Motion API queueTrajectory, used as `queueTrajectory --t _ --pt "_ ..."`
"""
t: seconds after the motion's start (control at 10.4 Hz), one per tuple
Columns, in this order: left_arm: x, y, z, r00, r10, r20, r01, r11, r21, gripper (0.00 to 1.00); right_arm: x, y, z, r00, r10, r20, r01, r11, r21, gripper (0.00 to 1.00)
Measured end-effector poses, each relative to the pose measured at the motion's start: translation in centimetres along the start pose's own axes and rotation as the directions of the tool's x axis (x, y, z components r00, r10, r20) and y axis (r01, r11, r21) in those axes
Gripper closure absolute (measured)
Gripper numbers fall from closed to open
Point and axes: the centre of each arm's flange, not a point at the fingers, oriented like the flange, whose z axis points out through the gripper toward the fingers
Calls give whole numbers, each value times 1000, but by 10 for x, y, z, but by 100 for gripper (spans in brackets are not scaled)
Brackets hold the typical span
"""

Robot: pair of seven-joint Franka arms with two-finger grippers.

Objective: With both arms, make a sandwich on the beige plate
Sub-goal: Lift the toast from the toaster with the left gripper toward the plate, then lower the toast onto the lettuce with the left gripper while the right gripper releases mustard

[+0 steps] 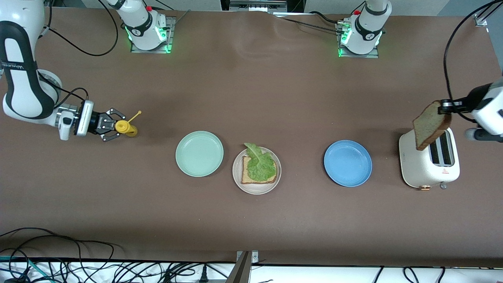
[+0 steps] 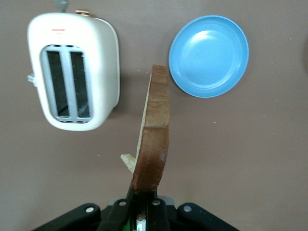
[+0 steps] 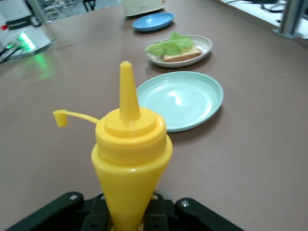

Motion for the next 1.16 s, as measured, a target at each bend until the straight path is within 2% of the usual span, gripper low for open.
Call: queueTrajectory --t 0.1,0.19,0.39,0.48,0.68,0.87,0.97,1.06,1.16 --pt "4 25 6 1000 -2 13 2 1000 5 92 -11 -8 4 999 -38 -9 38 999 10 91" --pt "9 48 16 999 3 35 -2 1000 -19 92 -20 -14 7 997 -71 -21 71 997 11 91" --pt "29 87 43 998 44 50 -35 986 -164 92 -34 -27 14 991 -113 -73 113 994 -8 91" --pt "42 103 62 998 49 44 -35 963 -267 92 -41 -32 15 988 -121 -97 120 993 -13 91" --pt "61 135 105 997 38 73 2 875 -485 92 -49 -35 14 987 -113 -115 111 994 -19 91" --pt "71 182 134 992 51 119 36 774 -633 92 -55 -35 11 987 -95 -128 91 995 -38 91" --pt "78 212 145 990 50 133 60 705 -706 92 -58 -36 12 987 -86 -136 80 996 -46 92" --pt "85 240 157 990 31 136 83 654 -752 92 -60 -36 14 987 -80 -139 74 996 -46 87" --pt "91 264 172 991 4 133 101 629 -771 92 -61 -36 14 987 -77 -140 72 996 -46 75"
